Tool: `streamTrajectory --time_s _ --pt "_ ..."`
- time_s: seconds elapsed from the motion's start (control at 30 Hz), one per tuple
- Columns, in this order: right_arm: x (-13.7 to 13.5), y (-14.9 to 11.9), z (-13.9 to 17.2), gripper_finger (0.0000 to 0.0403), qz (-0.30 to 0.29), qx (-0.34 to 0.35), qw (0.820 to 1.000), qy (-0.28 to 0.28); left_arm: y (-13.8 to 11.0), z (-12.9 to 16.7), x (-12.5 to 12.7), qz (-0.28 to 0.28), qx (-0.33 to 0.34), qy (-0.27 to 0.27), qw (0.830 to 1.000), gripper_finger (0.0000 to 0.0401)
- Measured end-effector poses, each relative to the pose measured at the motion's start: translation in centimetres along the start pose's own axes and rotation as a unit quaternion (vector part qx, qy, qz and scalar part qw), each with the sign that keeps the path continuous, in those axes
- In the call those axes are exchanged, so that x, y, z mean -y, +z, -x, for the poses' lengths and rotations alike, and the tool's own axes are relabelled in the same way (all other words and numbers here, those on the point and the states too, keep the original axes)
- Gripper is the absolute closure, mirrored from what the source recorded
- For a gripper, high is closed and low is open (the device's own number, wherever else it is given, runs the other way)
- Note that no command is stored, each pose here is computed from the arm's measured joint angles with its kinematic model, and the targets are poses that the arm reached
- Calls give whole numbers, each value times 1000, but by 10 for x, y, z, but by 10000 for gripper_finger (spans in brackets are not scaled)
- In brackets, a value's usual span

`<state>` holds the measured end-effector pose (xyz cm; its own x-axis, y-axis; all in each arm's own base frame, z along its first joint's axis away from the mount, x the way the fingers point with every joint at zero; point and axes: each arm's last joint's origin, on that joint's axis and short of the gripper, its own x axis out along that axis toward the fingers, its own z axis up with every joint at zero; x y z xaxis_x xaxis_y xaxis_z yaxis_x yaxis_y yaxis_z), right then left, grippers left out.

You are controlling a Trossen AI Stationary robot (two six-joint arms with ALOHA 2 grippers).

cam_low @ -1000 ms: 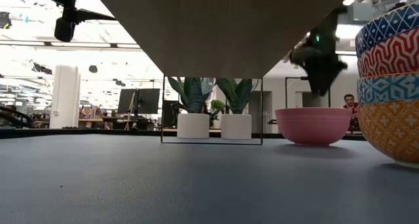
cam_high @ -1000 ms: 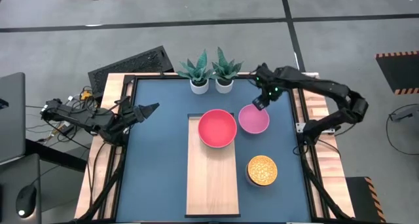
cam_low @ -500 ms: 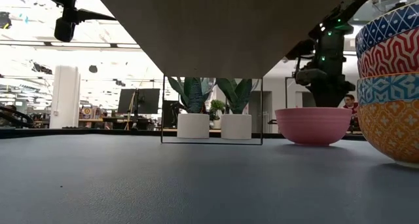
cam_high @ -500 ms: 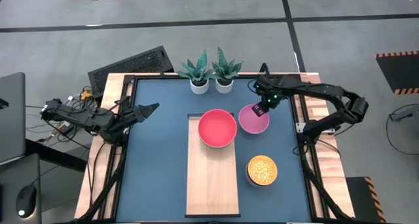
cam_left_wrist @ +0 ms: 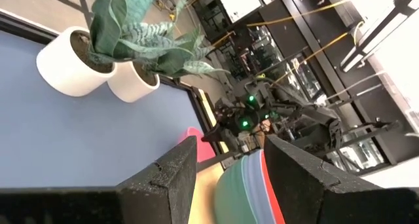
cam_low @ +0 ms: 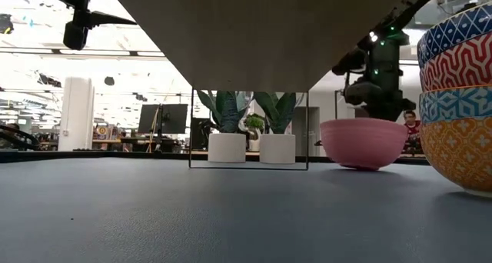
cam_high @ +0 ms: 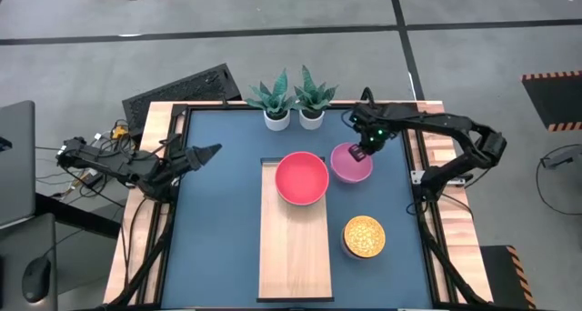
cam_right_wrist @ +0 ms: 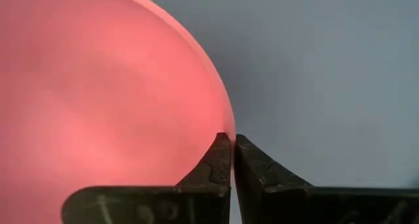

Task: Place and stack bowls onto a shelf
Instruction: Stack the pink bowl on top of the orange bowl on the shelf

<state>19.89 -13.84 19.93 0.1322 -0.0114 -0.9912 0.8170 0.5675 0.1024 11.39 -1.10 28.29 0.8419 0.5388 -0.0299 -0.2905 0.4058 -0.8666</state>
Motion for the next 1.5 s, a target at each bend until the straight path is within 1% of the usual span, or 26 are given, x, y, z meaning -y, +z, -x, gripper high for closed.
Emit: streamTrajectory --time_s 0.1,0.27,0.43,0.53,0.67,0.77,0.87,0.93,1.0,1.13,1.27,1.4,1.5 --pt "-1 2 16 379 -5 3 1000 13 -1 0 0 -1 -6 -2 1000 236" --pt "-2 6 64 379 -15 45 999 26 -1 0 0 -1 -6 -2 1000 236" --pt "-7 6 125 379 -21 127 990 56 0 0 0 -1 -6 -2 1000 236" --pt "-10 4 165 379 -23 190 978 83 0 0 0 -1 -6 -2 1000 236" --pt "-22 -3 215 379 -7 262 957 123 0 0 0 -1 -6 -2 1000 236" --pt "-38 -11 247 379 29 304 939 160 0 0 0 0 -6 -2 1000 236" --pt "-62 -17 270 379 75 320 923 198 0 0 0 1 -6 -2 1000 236" --pt "-80 -19 280 379 105 317 917 217 0 0 0 5 -5 -1 1000 236" --pt "-98 -21 284 379 135 305 915 229 0 0 0 8 -3 1 1000 236" --pt "-128 -20 284 379 187 274 916 228 0 0 -1 10 -3 1 1000 236" --pt "-149 -15 273 379 213 232 926 207 0 0 -1 11 -3 2 1000 236" --pt "-160 -9 257 379 227 187 939 176 0 0 -1 12 -3 2 1000 236" --pt "-168 -3 244 379 237 164 943 164 0 0 -1 13 -3 2 1000 236"
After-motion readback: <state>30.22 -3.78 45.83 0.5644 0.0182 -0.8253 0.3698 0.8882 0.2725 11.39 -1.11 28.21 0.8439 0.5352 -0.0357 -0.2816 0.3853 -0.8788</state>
